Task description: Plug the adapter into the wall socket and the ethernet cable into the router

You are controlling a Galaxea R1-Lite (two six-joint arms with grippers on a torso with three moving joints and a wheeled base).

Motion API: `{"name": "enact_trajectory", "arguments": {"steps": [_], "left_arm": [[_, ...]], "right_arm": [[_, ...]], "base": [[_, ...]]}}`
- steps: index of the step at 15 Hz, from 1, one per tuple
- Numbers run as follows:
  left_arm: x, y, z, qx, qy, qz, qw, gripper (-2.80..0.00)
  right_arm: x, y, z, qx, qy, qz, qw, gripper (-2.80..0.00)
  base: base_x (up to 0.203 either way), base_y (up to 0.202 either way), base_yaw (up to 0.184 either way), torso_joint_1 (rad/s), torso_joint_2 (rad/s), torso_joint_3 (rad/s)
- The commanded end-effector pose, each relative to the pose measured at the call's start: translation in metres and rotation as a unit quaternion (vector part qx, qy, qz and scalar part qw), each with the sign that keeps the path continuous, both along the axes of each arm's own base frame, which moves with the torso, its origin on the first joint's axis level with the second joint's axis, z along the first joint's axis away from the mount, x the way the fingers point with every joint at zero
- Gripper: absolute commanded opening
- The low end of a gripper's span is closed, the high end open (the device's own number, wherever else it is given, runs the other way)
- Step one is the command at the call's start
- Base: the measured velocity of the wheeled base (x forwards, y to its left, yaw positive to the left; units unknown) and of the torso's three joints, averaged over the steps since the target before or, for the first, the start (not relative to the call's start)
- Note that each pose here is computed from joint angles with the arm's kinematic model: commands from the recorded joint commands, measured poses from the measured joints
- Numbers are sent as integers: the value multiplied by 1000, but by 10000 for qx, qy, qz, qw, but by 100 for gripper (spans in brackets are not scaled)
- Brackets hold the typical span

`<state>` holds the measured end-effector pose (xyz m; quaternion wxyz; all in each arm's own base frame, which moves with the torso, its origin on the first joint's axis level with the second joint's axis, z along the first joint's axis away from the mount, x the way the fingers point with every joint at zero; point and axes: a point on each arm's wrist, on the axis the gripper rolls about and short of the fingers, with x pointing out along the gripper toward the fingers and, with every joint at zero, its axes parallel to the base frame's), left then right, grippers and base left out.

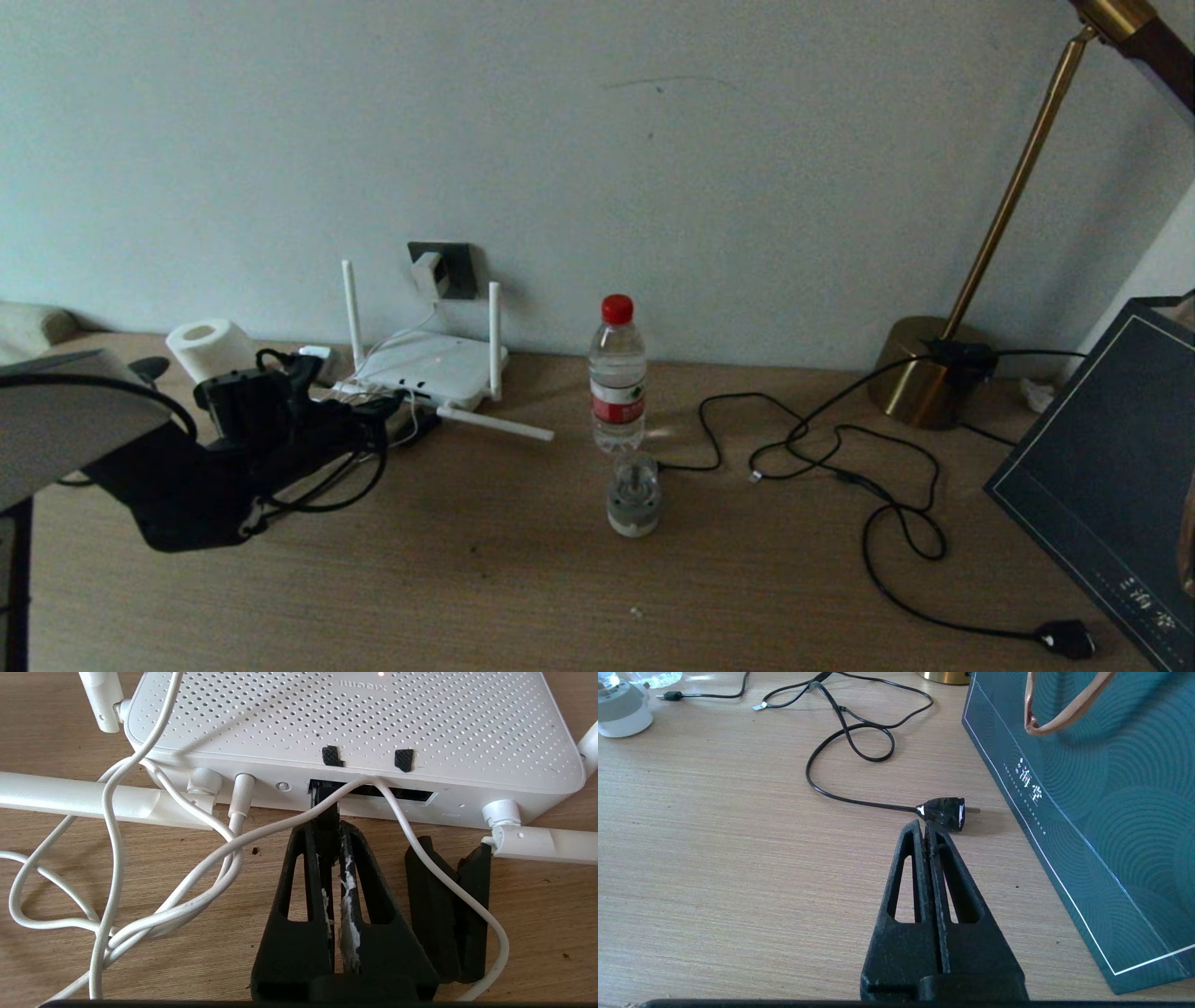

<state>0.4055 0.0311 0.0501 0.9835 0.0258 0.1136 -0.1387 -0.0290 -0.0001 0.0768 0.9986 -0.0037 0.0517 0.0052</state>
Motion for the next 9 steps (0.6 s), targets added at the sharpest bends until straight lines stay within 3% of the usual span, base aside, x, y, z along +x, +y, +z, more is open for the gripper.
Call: {"name": "enact_trajectory", "arguments": {"steps": [1, 9], "left_arm": [[3, 0, 0, 4, -44, -6, 10000, -280], [7, 1, 0, 5, -36, -9, 10000, -280]], "right_arm": [[0, 0, 0, -2, 12, 4, 10000, -280], [0, 0, 0, -2, 12, 4, 10000, -280]], "base": [[0, 0, 0, 0, 0, 0], [0, 0, 0, 0, 0, 0]]}}
